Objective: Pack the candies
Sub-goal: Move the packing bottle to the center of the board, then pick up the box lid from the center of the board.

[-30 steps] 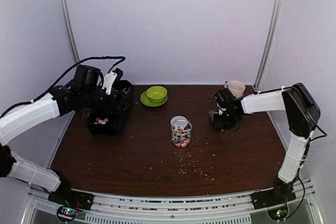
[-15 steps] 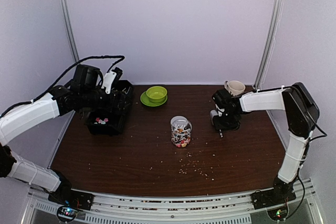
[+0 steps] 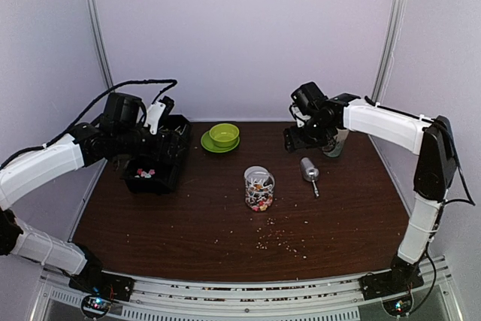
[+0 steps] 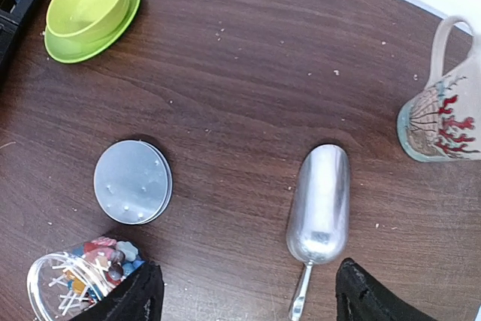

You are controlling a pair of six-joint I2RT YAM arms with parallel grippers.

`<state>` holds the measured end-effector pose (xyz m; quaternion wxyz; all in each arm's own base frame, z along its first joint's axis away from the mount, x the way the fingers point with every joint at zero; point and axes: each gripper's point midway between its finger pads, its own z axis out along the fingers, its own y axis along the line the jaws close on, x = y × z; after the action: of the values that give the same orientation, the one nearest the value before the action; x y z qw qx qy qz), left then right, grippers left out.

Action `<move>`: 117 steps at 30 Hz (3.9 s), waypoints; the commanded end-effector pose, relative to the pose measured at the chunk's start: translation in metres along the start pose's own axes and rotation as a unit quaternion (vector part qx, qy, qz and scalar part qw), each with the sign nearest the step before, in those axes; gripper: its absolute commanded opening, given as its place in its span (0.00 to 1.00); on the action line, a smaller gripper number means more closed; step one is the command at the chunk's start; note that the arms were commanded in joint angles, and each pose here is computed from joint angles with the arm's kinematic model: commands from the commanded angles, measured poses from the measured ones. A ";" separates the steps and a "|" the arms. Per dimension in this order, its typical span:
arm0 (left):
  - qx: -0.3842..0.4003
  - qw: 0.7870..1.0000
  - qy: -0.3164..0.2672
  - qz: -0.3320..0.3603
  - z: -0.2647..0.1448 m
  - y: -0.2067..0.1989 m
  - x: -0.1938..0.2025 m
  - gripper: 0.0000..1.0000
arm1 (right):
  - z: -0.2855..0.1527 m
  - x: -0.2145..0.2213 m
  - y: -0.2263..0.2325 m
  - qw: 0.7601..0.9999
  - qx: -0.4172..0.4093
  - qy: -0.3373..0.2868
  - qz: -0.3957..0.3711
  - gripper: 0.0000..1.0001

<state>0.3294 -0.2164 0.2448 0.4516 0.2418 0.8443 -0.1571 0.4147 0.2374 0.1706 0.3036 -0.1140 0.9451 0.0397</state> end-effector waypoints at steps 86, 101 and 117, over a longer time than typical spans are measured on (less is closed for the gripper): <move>-0.012 1.000 -0.008 -0.006 0.004 0.010 -0.003 0.98 | 0.138 0.045 0.110 0.992 -0.043 0.118 -0.006 0.92; -0.013 1.000 -0.011 -0.006 0.001 0.010 -0.005 0.98 | 0.139 0.045 0.113 0.990 -0.043 0.135 -0.012 0.92; -0.012 1.000 -0.009 -0.006 0.003 0.010 -0.005 0.98 | 0.139 0.050 0.116 0.987 -0.045 0.153 -0.030 0.94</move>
<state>0.3338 -0.2101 0.2404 0.4498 0.2336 0.8494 -0.1472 0.4273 0.3580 0.0322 0.1586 -0.1526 0.9736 0.0598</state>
